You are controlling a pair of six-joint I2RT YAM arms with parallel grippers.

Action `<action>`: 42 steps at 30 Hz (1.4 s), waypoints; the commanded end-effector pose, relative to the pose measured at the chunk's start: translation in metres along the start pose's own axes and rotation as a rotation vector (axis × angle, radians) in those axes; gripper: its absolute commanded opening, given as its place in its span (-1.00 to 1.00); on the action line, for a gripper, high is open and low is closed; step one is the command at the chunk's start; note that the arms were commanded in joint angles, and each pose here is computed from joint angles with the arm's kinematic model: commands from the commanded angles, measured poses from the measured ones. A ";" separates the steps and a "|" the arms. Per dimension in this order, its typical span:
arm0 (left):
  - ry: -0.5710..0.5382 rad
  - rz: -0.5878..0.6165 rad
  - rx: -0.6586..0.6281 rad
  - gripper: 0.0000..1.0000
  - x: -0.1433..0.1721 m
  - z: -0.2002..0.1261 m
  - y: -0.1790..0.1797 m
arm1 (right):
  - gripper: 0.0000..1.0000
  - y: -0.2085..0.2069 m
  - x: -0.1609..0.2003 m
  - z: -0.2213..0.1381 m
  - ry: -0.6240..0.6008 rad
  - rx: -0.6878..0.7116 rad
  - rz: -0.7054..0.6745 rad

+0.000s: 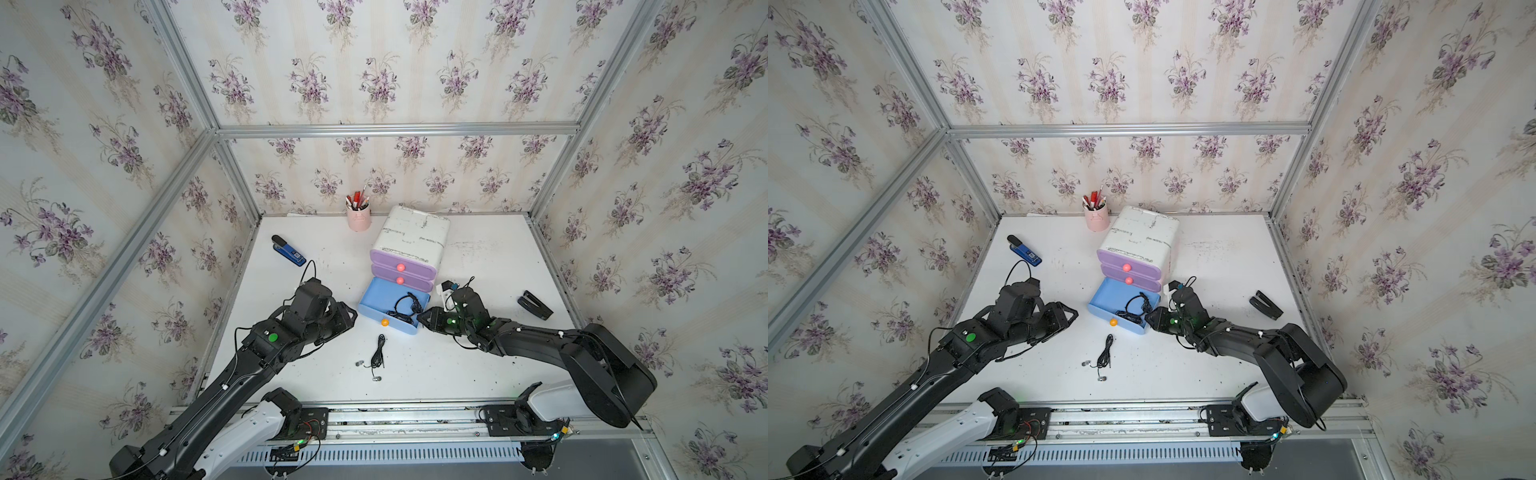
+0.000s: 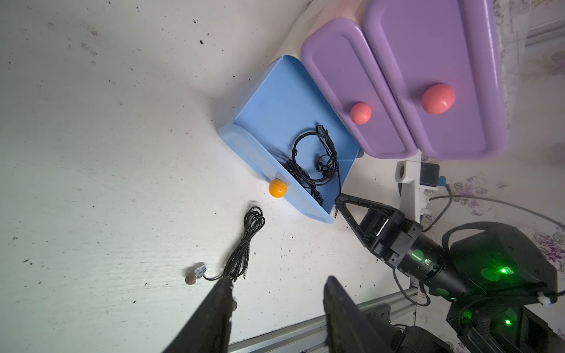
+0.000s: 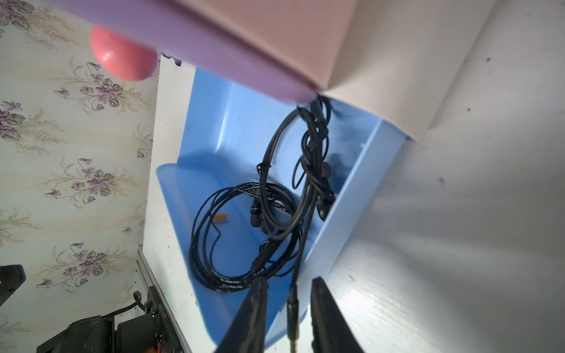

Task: Place the wired earphones into the drawer by color
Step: Place the wired earphones in the drawer.

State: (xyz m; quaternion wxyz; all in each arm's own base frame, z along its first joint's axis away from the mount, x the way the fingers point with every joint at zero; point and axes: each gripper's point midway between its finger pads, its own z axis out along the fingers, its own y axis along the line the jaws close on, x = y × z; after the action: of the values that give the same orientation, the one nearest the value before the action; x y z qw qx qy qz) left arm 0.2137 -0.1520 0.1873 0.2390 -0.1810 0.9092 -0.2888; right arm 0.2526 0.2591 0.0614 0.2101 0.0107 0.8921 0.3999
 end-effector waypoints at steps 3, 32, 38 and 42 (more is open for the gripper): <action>-0.010 0.002 -0.001 0.03 -0.002 0.000 0.000 | -0.57 0.013 -0.005 0.002 -0.011 -0.061 -0.003; -0.012 0.002 0.000 0.04 -0.002 0.001 0.000 | -0.96 0.057 -0.028 -0.006 -0.074 -0.216 0.073; -0.013 0.006 -0.003 0.04 -0.002 0.001 0.001 | -0.96 0.055 -0.034 0.013 -0.093 -0.219 0.123; -0.013 0.005 -0.006 0.04 -0.001 0.001 0.003 | -0.96 0.052 -0.036 0.027 -0.087 -0.200 0.140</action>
State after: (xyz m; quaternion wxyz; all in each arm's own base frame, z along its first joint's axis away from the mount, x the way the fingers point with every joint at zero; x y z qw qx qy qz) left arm 0.2135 -0.1504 0.1840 0.2391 -0.1828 0.9104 -0.2840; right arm 0.2818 0.2998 0.0897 0.2135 0.0642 0.8444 0.4871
